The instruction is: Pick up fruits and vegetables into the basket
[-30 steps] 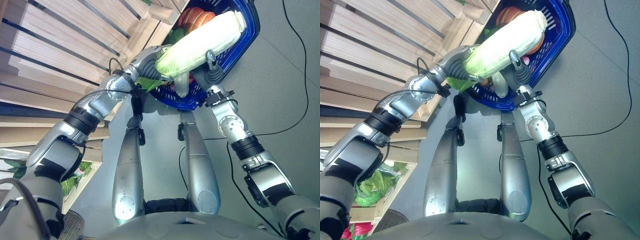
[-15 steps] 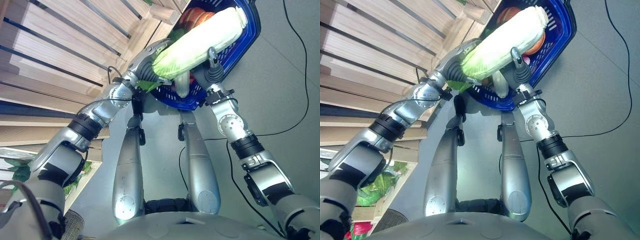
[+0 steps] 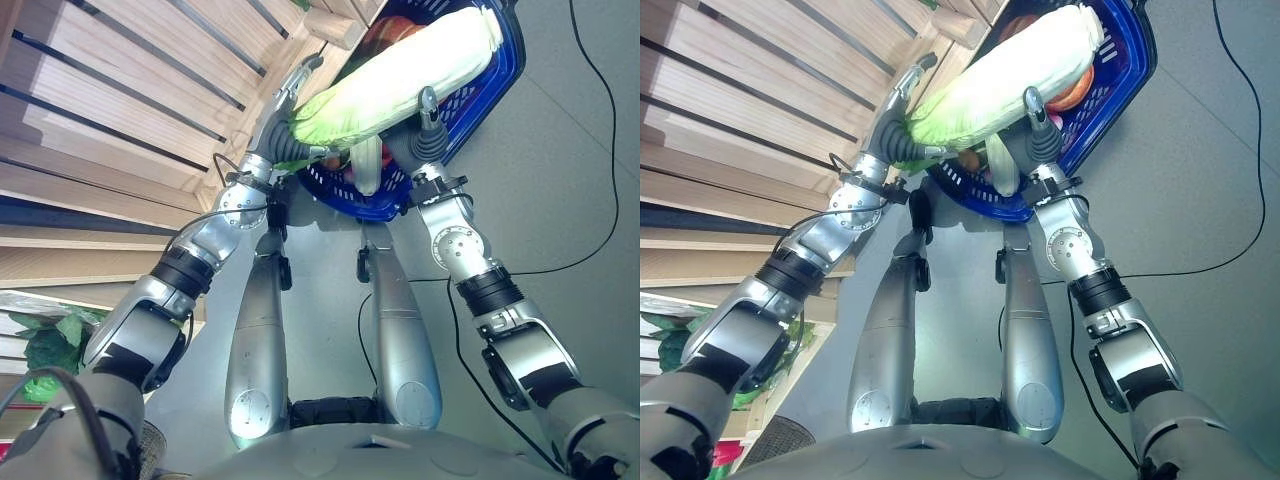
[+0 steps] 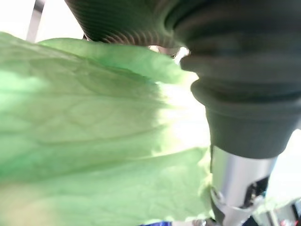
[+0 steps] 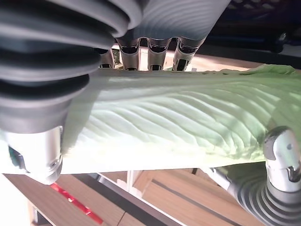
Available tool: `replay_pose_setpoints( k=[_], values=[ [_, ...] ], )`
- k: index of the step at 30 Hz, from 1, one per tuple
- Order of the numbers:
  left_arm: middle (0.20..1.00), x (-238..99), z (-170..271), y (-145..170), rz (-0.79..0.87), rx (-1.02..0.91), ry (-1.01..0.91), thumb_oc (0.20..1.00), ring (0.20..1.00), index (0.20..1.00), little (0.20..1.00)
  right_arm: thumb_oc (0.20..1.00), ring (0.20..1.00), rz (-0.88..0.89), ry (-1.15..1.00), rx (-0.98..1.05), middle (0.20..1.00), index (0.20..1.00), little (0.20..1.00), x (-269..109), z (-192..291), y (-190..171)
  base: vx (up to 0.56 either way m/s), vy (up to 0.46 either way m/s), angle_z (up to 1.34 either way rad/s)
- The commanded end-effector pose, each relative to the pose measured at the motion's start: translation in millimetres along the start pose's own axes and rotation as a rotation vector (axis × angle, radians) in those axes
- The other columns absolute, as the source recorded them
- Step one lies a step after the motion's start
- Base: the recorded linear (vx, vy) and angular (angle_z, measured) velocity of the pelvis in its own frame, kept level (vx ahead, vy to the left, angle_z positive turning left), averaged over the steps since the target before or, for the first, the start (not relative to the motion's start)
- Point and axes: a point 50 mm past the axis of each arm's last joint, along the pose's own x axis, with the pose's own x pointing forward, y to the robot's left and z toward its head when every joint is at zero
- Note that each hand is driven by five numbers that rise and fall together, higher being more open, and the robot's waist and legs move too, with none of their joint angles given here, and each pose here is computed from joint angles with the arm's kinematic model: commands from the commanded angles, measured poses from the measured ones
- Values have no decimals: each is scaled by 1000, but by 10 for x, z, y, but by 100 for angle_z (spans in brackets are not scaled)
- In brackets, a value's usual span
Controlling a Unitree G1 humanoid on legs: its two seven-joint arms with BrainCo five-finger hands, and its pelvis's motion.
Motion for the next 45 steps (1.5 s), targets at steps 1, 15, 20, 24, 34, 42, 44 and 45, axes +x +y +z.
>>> replay_pose_setpoints(
  k=[1,15,20,24,34,42,44,45],
  values=[
    [1000,80,275,270,205,-54,-175,1000,1000,1000,1000,200,200,100,-84,-20,200,200,200,4,146,195,0,0,0],
    [1000,39,110,524,424,-139,-86,1000,1000,1000,1000,200,200,-94,-120,-221,200,200,200,3,363,-9,0,0,0],
    [1000,29,32,584,465,-144,-46,1000,1000,1000,1000,200,200,-162,-131,-267,200,200,200,3,452,-98,0,0,0],
    [1000,36,-41,635,499,-146,-5,1000,1000,1000,1000,200,200,-265,-140,-322,200,200,200,-11,526,-219,0,0,0],
    [1000,106,-193,677,522,-138,86,1000,1000,1000,1000,200,200,-621,-70,-524,200,200,200,10,728,-643,0,0,0],
    [1000,218,-277,633,487,-123,146,1000,1000,1000,1000,200,200,-800,63,-599,200,200,200,59,815,-934,0,0,0],
    [1000,228,-283,633,482,-124,150,1000,1000,1000,1000,200,200,-813,77,-609,200,200,200,63,823,-953,5,-4,2],
    [1000,235,-293,615,476,-124,154,1000,1000,1000,1000,200,200,-831,94,-625,200,200,200,54,834,-991,16,-6,5]
  ],
)
